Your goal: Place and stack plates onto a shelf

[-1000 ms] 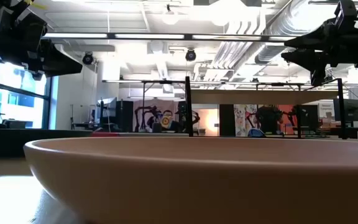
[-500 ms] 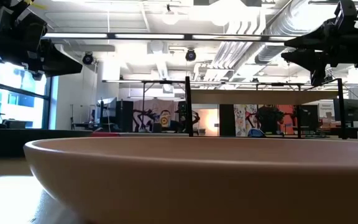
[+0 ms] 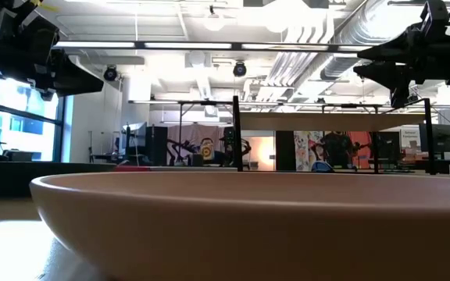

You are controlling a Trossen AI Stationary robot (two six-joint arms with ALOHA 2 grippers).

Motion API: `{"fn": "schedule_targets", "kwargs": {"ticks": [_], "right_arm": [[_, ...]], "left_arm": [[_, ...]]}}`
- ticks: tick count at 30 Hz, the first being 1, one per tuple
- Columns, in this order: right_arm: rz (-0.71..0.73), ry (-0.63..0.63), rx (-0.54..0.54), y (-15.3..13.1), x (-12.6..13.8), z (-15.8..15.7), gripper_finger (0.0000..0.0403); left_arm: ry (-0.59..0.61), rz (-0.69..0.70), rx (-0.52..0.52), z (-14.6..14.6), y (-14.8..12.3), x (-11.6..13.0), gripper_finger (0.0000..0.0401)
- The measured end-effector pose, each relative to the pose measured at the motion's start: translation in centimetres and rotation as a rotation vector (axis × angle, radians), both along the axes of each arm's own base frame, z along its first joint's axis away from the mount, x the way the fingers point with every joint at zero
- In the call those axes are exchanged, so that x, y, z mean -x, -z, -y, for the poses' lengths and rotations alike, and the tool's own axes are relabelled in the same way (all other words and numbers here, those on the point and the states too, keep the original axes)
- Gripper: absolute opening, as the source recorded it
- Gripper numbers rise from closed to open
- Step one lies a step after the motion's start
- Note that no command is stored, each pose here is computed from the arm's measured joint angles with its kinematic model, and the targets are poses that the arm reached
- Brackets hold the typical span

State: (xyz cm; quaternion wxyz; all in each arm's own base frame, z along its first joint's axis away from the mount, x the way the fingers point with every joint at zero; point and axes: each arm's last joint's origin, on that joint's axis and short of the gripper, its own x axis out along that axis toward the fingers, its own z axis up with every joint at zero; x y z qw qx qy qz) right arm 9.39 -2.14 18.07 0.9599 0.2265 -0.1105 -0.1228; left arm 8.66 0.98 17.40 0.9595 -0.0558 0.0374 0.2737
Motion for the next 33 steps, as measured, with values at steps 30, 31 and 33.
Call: {"fn": "schedule_targets", "kwargs": {"ticks": [30, 31, 33], "right_arm": [[0.0, 0.0, 0.0, -0.01, 0.0, 0.0, 0.0134], [0.0, 0.0, 0.0, 0.0, 0.0, 0.0, 0.0134], [0.0, 0.0, 0.0, -0.01, 0.0, 0.0, 0.0134]], "left_arm": [[0.0, 0.0, 0.0, 0.0, 0.0, 0.0, 0.0094], [0.0, -0.001, -0.001, 0.0, 0.0, 0.0, 0.0094], [-0.003, -0.009, -0.016, -0.01, 0.0, 0.01, 0.0094]]}}
